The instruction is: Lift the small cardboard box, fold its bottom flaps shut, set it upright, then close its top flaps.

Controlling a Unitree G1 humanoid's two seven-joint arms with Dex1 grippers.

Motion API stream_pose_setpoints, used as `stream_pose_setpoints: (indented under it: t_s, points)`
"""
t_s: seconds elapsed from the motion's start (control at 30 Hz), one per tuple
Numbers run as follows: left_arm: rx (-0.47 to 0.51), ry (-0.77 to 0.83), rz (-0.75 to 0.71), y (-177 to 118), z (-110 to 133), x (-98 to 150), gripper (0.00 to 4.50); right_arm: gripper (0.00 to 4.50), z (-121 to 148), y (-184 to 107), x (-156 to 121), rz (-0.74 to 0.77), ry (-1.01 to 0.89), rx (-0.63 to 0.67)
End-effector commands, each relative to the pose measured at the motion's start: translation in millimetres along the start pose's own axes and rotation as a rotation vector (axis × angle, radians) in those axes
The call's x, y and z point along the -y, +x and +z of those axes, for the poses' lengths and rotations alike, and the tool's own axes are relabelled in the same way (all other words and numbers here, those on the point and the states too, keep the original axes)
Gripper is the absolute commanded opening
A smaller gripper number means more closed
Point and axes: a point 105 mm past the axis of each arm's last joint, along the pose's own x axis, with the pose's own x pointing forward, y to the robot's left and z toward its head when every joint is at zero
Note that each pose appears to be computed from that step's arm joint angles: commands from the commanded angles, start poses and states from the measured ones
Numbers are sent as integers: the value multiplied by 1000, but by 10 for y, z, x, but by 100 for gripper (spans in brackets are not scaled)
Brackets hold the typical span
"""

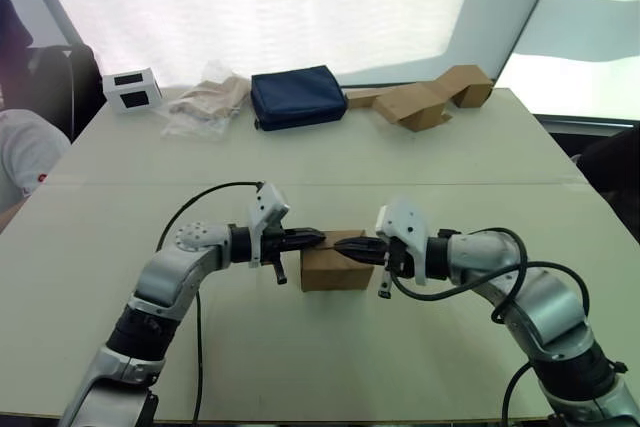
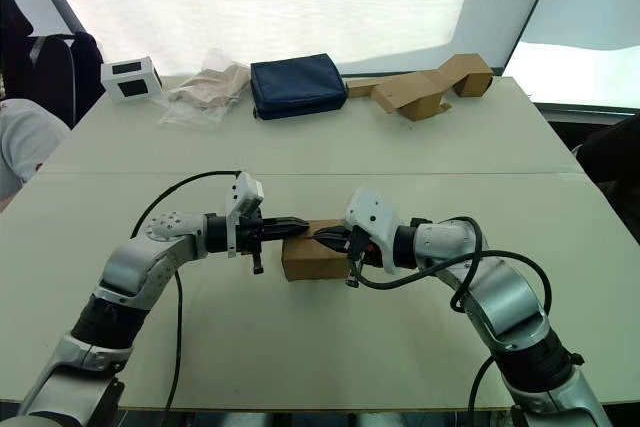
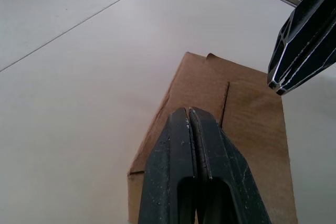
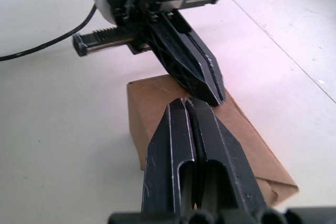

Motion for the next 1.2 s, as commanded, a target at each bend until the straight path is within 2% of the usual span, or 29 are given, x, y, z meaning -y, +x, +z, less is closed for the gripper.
stream_pose_setpoints:
  t_s: [0.03, 0.23, 0.43, 0.53, 0.87, 0.93, 1.07, 1.13, 1.2]
  points:
    - [49, 45, -11, -124, 253, 115, 3, 0, 75, -19, 147, -67, -31, 36]
    - [-2, 56, -12, -71, 139, 147, 3, 0, -3, 75, 121, -41, -47, 13]
    - [-27, 51, -38, 64, 22, 202, 3, 0, -171, 133, 109, -30, -61, -70]
    - [-75, 63, -11, 90, -99, 161, 3, 0, -249, 148, 96, -27, -60, -102]
    - [-88, 80, -6, 77, -150, 157, 3, 0, -302, 146, 110, -40, -53, -115]
    - [-11, 83, 45, 55, -30, 124, 3, 0, -220, 117, 177, -76, -31, -53]
    - [146, 75, 252, -123, 242, -45, 3, 0, 86, -77, 352, -184, 75, 210]
    - [156, 30, 272, -279, 244, -65, 3, 0, 144, -224, 410, -234, 123, 294]
    - [102, -36, 252, -436, 135, -49, 3, 0, 192, -376, 464, -287, 190, 373]
